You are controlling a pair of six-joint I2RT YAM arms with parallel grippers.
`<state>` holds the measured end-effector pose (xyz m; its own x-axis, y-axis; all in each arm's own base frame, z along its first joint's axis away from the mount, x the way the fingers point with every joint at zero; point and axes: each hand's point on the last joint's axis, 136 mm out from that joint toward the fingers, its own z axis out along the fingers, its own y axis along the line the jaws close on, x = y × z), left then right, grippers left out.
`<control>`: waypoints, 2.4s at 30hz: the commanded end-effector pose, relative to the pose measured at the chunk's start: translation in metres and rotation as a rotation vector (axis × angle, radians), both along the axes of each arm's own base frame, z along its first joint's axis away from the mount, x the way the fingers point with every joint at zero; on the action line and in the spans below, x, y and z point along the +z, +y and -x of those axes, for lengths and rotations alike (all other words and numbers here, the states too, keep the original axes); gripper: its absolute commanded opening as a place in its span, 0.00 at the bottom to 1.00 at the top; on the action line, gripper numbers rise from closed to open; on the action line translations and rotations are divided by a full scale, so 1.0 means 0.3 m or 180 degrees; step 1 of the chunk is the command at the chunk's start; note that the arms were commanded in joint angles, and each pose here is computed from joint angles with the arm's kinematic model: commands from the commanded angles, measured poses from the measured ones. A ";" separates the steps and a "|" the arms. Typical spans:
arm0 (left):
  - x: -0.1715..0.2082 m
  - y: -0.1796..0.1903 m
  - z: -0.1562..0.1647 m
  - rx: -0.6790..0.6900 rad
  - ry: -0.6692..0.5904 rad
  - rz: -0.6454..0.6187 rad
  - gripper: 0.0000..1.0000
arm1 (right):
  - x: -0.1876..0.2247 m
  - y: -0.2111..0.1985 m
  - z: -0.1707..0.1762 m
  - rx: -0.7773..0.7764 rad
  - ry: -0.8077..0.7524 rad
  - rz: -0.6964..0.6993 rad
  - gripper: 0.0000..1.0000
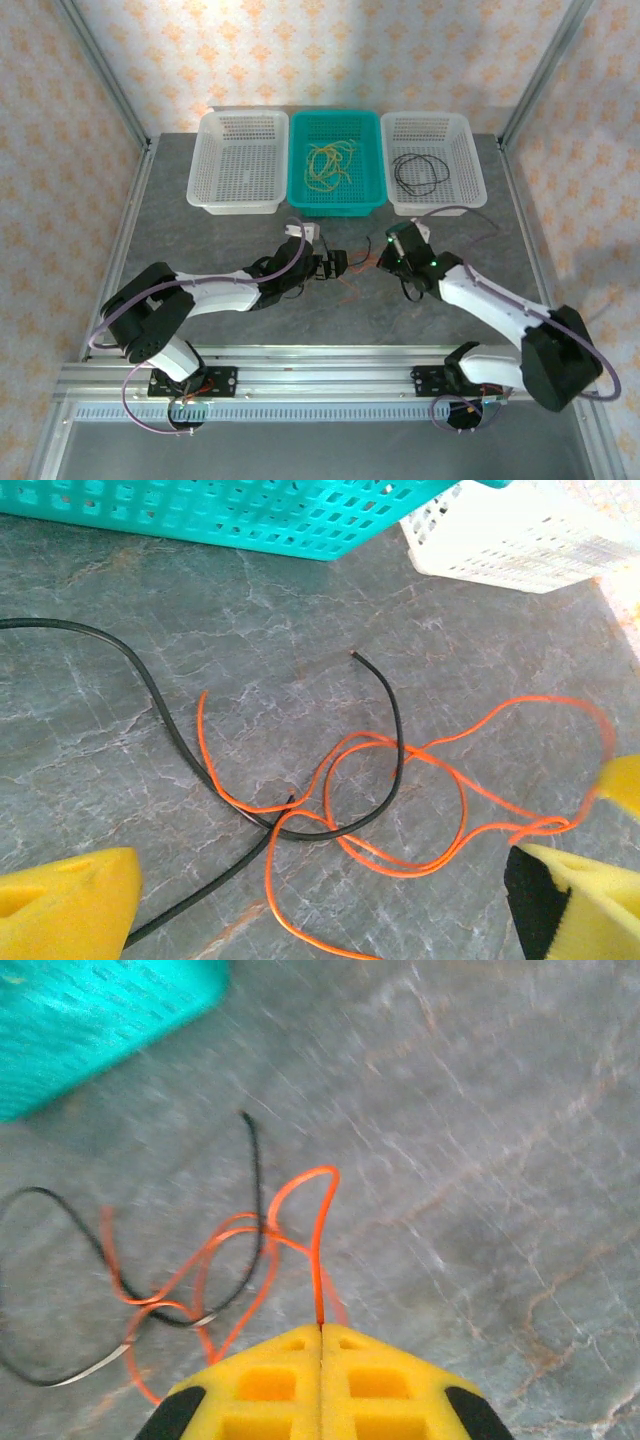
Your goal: Untangle the cables
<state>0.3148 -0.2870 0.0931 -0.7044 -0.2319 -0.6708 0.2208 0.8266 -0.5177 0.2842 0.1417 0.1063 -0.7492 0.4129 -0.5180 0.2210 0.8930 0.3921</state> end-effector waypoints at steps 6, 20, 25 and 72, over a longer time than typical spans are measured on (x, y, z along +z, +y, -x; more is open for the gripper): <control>-0.026 0.013 -0.031 0.0166 0.0019 -0.0007 0.95 | 0.285 -0.044 -0.055 0.0097 -0.0826 0.0230 0.00; -0.030 0.012 -0.015 0.0095 0.0011 0.0053 0.95 | 0.169 -0.095 -0.046 0.0073 -0.0285 0.0736 0.08; 0.060 -0.049 0.013 -0.0240 -0.0201 0.0290 0.95 | 0.003 -0.092 -0.021 -0.0003 0.0146 0.0548 0.12; 0.140 -0.069 -0.024 -0.0104 -0.0428 -0.0070 0.95 | -0.296 -0.134 -0.062 -0.0147 0.0749 0.0831 0.01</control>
<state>0.3154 -0.3109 0.1179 -0.6468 -0.1782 -0.7415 0.3287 0.8122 -0.4820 0.3019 0.1102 0.0189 -0.8621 0.3076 -0.4027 0.2920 0.9510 0.1014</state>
